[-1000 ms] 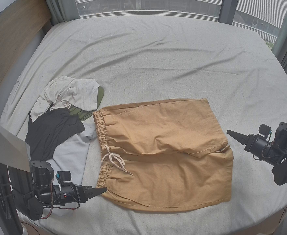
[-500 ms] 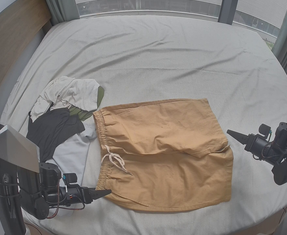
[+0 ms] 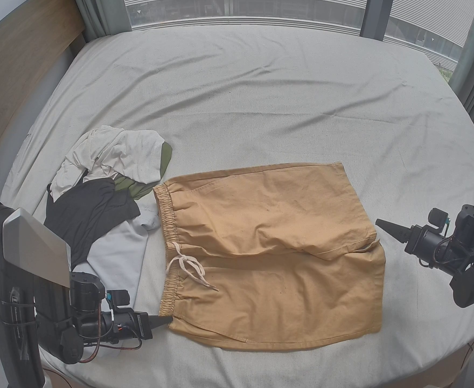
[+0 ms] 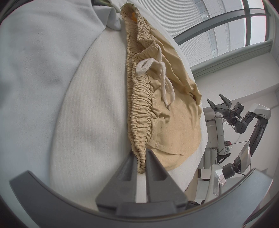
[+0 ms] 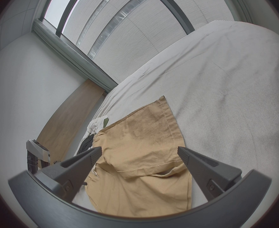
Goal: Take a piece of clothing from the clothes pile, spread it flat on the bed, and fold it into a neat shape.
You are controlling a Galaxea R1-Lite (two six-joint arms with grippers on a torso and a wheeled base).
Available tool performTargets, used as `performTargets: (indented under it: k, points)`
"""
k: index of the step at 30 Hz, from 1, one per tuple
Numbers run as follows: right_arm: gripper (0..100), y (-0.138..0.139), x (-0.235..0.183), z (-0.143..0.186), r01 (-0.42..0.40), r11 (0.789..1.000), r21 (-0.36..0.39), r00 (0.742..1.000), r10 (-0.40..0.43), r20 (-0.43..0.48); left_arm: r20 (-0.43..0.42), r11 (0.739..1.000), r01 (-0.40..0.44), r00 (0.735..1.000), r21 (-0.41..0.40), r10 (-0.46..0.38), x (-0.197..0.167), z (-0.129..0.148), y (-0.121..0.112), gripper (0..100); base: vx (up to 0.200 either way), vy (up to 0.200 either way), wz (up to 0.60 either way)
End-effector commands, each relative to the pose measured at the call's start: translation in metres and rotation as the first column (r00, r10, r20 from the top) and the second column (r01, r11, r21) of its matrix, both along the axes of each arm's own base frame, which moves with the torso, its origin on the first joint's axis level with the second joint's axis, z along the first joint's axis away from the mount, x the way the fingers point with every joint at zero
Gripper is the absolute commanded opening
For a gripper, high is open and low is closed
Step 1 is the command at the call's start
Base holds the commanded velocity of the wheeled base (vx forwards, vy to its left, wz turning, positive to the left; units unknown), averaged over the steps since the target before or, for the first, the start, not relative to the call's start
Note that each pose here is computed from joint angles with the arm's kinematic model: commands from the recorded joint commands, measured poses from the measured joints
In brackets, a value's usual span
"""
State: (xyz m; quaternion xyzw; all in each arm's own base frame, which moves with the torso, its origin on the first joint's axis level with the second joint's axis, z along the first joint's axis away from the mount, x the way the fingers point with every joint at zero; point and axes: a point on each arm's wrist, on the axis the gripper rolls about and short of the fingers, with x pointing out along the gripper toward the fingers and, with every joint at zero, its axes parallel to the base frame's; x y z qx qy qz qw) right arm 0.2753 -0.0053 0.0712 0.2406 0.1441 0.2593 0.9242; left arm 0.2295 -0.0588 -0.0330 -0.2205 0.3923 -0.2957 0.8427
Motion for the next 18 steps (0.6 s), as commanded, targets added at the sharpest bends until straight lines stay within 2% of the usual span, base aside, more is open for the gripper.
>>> performTargets:
  k: [1,5,9,15,18]
  points:
    - [100,-0.001,-0.011,-0.014,-0.005,0.999,-0.032,0.998,0.003,-0.068,-0.042,1.000,0.006,0.999,0.002,-0.006,-0.023,0.011,0.005,0,0.000,0.000,0.00]
    - [100,-0.001,-0.020,-0.033,-0.039,0.992,-0.117,0.991,0.023,-0.132,-0.038,1.000,-0.004,0.999,0.003,0.004,-0.023,0.013,0.007,0,0.000,0.000,0.00]
    - [100,0.000,-0.042,-0.046,-0.085,0.982,-0.167,0.972,0.044,-0.232,-0.034,1.000,0.008,0.999,0.003,-0.008,-0.024,0.013,0.005,0,0.000,0.000,0.00]
    - [100,0.003,-0.070,-0.054,-0.118,0.977,-0.175,0.945,0.056,-0.323,-0.021,1.000,0.018,1.000,0.012,-0.017,-0.023,0.013,0.005,0,0.000,0.000,0.00]
    - [100,0.001,-0.079,-0.061,-0.140,0.972,-0.191,0.924,0.059,-0.379,-0.017,1.000,0.026,1.000,0.017,-0.026,-0.023,0.013,0.004,0,0.000,0.000,0.00]
